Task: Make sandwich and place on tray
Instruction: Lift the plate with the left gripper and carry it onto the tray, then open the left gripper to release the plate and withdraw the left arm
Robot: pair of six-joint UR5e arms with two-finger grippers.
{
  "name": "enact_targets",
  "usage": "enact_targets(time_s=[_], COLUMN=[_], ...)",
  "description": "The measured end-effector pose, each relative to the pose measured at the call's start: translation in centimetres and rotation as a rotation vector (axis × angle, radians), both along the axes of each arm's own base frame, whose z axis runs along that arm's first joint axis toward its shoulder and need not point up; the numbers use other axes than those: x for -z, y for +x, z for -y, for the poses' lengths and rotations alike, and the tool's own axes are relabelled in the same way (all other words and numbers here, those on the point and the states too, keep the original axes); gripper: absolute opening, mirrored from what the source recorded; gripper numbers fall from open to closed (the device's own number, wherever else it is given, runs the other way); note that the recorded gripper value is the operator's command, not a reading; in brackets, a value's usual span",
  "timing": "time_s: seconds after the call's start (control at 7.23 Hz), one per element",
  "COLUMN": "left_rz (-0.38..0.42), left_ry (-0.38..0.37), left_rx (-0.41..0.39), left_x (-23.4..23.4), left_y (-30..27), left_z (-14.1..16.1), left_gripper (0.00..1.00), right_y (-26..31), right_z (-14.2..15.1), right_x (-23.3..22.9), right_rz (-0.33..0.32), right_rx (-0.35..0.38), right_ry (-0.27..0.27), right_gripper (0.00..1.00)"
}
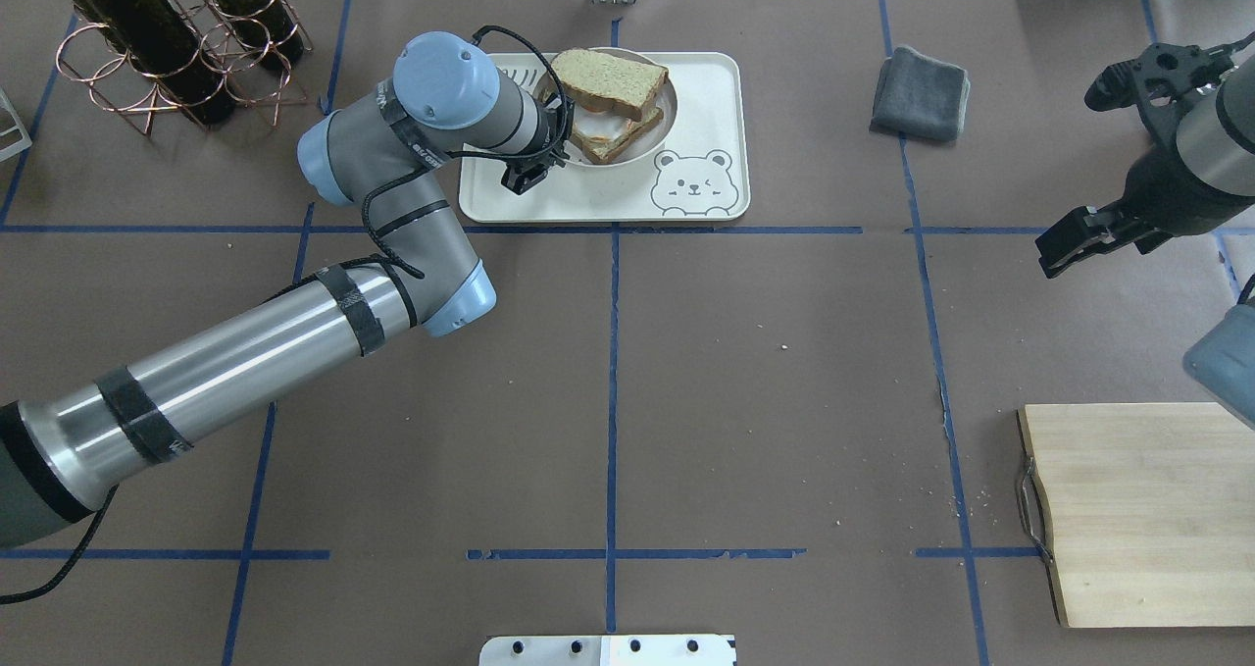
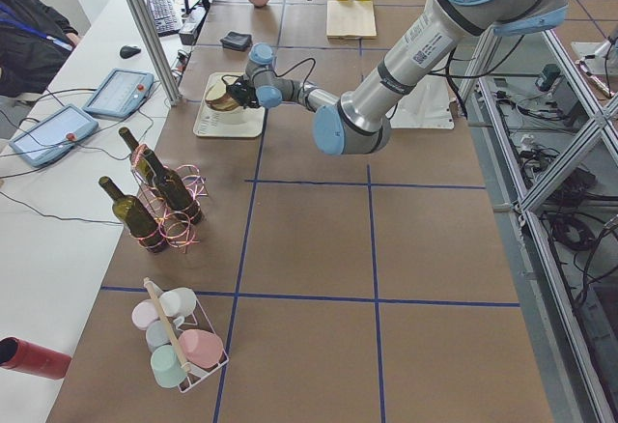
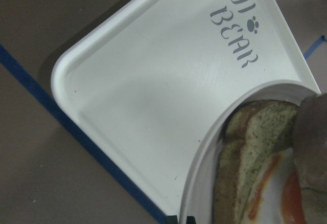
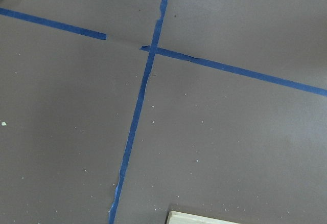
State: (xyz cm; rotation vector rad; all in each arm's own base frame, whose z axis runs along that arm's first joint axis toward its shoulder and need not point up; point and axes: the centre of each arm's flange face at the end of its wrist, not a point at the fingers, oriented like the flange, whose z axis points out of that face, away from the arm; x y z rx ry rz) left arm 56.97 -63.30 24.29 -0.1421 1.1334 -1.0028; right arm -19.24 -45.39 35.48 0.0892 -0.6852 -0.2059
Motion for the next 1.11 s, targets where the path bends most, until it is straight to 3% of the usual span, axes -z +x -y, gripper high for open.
enact_targets(time_s=[0.14, 0.83, 1.11], left_rz=[0.001, 0.005, 0.024], left_ry=[0.002, 0.098, 0.198], left_rx=[-0.001, -0.084, -0.148], left_x=[0.0, 0.1, 0.3], left_y=[0.1, -2.4, -7.5], left_z=[0.0, -2.4, -6.7], left_gripper=[0.99, 1.0, 1.0], right_y=[0.0, 0.1, 1.5], right_z=[0.0, 0.1, 0.3], right_x=[0.0, 0.1, -0.5], right_rz=[0.001, 0.003, 0.0], right_rx=[0.0, -0.004, -0.023], right_ry=[-0.001, -0.002, -0.013], right_gripper=[1.0, 1.0, 1.0])
